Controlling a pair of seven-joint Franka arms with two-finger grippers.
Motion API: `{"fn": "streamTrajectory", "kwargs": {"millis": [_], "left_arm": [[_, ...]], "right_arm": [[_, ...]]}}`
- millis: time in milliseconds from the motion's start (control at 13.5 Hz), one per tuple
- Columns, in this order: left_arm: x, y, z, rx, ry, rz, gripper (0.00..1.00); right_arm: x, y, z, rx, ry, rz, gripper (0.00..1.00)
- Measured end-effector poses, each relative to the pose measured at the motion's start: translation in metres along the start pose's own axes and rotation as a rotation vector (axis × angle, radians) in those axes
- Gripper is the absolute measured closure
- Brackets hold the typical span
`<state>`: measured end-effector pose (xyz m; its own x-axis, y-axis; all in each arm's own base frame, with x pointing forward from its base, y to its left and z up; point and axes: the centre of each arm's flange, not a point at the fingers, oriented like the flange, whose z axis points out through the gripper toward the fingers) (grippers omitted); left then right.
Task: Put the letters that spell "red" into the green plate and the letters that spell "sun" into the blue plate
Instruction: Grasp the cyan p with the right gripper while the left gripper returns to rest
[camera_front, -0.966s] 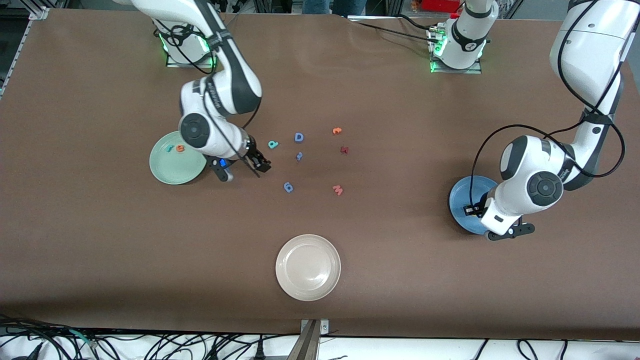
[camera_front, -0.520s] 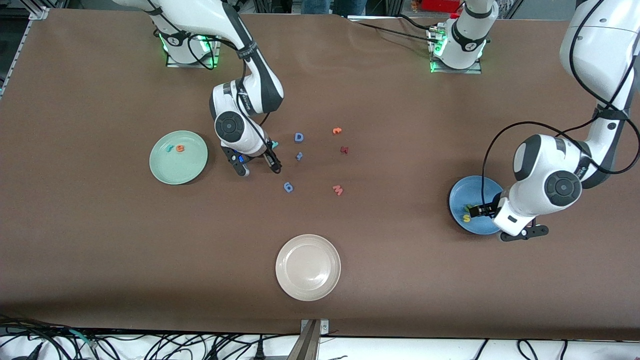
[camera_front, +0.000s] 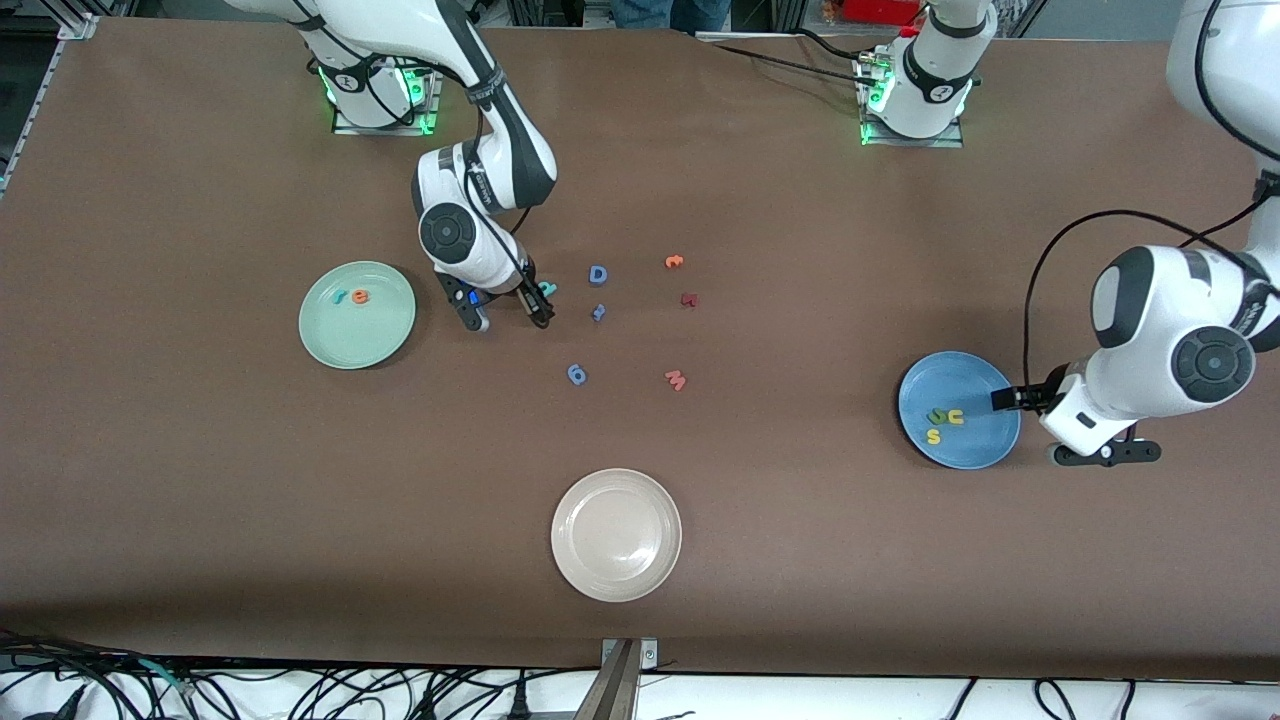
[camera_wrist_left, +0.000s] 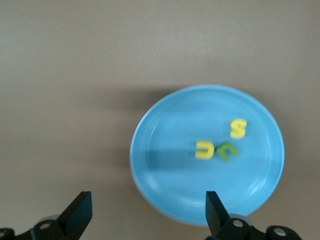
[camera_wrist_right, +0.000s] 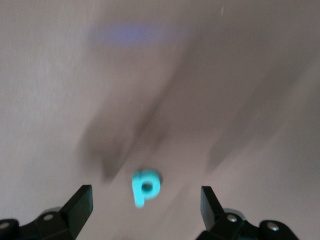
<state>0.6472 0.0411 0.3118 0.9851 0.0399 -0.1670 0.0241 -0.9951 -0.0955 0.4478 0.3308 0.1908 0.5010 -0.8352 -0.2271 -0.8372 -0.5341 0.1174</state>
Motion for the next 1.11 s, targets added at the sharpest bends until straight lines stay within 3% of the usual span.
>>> {"fn": "streamTrajectory", "kwargs": {"millis": [371,669,1040,1114], "left_arm": [[-0.056,-0.027,-0.104,-0.110,-0.043,0.019,0.00],[-0.112,0.009,-0.193,-0.096,-0.010,0.007,0.00],[-0.119,0.019,-0.215,-0.091,0.028,0.002,0.00],[-0.120,0.016,-0.219,-0.091,0.030,-0.001,0.00]], "right_arm": [[-0.008,0.008,0.010,0.036,0.010,0.001,0.04],[-0.007,0.019,0.024,0.043,0.029,0.000,0.06],[-0.009,0.019,0.025,0.044,0.029,-0.002,0.10],[-0.008,0.019,0.026,0.047,0.031,-0.002,0.17]]}}
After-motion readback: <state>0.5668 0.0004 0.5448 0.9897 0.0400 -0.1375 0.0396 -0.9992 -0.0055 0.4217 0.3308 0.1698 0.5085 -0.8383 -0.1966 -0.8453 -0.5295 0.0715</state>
